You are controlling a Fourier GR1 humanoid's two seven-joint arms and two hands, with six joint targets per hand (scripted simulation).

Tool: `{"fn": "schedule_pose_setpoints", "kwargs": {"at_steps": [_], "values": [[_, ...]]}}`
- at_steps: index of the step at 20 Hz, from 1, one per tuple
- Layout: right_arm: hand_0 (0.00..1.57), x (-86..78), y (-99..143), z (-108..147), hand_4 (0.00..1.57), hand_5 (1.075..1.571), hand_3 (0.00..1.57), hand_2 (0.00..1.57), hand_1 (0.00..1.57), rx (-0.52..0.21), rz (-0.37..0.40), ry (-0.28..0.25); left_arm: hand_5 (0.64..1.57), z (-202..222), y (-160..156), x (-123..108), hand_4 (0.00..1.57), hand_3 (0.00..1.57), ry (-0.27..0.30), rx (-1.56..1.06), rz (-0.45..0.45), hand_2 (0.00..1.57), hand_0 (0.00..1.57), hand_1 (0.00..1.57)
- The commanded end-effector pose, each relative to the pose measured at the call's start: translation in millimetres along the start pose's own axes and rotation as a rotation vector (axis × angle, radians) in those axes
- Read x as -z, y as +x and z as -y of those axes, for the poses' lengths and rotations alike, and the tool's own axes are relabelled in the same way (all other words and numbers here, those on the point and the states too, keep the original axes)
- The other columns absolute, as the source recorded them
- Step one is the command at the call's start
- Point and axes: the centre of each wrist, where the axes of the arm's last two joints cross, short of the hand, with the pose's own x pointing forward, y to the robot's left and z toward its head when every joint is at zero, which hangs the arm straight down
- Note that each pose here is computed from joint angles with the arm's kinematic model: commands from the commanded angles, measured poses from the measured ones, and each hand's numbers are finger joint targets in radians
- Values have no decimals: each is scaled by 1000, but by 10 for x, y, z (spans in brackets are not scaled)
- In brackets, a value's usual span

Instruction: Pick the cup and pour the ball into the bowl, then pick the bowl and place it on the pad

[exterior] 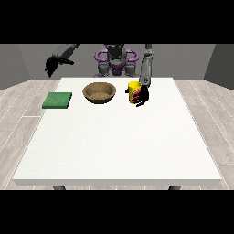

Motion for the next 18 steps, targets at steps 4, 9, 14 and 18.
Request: {"fn": "schedule_pose_setpoints", "kwargs": {"at_steps": [4,9,14,18], "values": [[0,138,238,239,0,1570,0,0,0,-28,-2,31,1241,154,-41,-98,1500,1571,6,132,-12,1571,1327,1327],[0,-242,-215,247,0,1570,0,0,0,15,-220,-49,1306,-77,-7,47,1551,1571,-133,345,-104,1571,1353,1353],[0,-343,-382,71,0,1569,0,0,0,12,-275,-41,1291,-826,259,952,1571,1571,-142,636,-121,1571,1450,1450],[0,-315,-432,268,0,1568,0,0,0,43,-275,-83,1278,-478,475,1227,1571,1571,-186,740,-104,1571,1473,1473]]}}
